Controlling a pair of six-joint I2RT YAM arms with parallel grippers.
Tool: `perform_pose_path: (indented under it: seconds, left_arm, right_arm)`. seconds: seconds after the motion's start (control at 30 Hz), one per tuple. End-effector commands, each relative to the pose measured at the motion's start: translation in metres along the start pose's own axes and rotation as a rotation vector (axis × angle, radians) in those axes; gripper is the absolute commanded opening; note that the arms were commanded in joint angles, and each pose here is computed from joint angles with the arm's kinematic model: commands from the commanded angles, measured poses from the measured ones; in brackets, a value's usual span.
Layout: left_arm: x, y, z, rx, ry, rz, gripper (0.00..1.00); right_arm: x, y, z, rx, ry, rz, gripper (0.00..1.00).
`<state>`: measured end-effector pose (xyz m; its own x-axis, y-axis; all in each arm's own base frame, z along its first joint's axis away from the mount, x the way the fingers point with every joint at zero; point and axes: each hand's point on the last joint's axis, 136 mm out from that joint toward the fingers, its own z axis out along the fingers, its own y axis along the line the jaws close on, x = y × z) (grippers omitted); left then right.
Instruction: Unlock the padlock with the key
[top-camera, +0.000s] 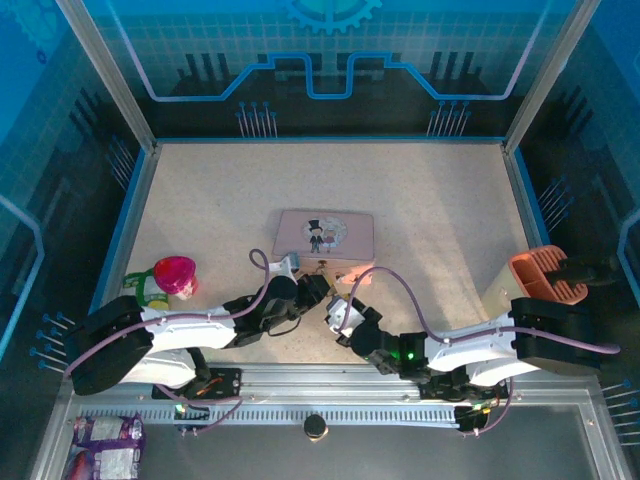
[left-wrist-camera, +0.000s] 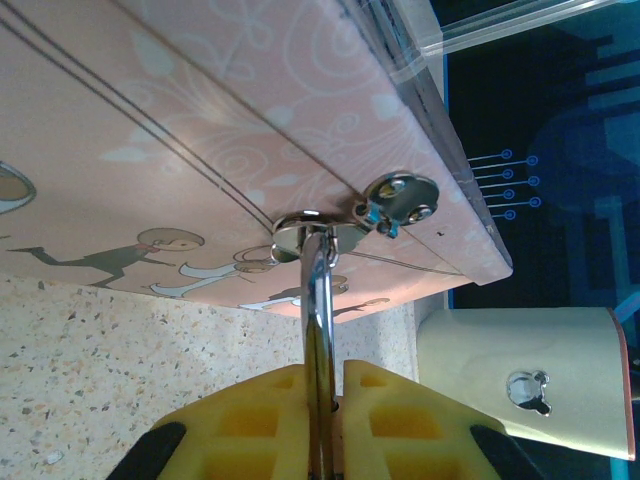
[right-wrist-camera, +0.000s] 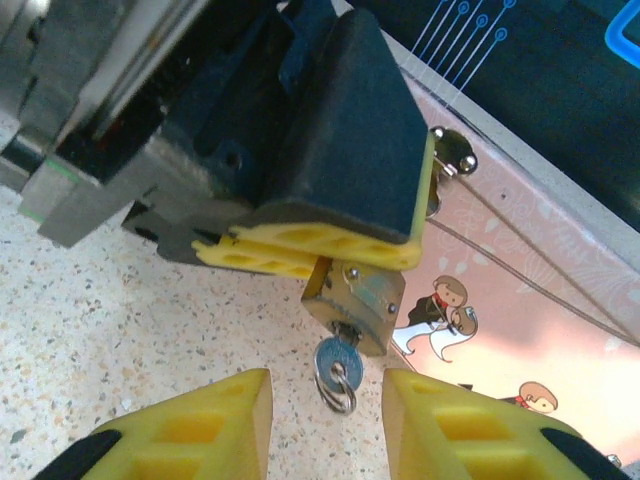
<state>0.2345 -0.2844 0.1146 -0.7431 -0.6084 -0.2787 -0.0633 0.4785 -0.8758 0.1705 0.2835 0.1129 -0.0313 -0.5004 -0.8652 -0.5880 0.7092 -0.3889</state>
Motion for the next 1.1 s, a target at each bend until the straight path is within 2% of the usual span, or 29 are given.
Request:
perform_pose_path:
  seconds: [0.0, 0.37, 0.77, 0.9, 1.07]
  left_arm:
    - [-0.013, -0.046, -0.001, 0.136, -0.033, -0.026, 0.00]
    - [-0.012, -0.047, 0.001, 0.143, -0.032, -0.027, 0.00]
    - [-0.013, -0.047, 0.001, 0.143, -0.033, -0.028, 0.00]
    - [-0.012, -0.047, 0.001, 0.142, -0.031, -0.027, 0.00]
    - [-0.012, -0.046, 0.001, 0.140, -0.030, -0.030, 0.00]
  right_arm:
    - [-0.022, -0.009, 0.003, 0.047, -0.050, 0.066, 0.33]
    - [-0.016, -0.017, 0.007, 0.077, -0.027, 0.070, 0.28]
    - [-0.012, -0.005, 0.008, 0.053, -0.023, 0.036, 0.33]
    - [-0.010, -0.004, 0.012, 0.071, -0.008, 0.015, 0.31]
    - [-0.011, -0.006, 0.012, 0.079, -0.009, 0.026, 0.23]
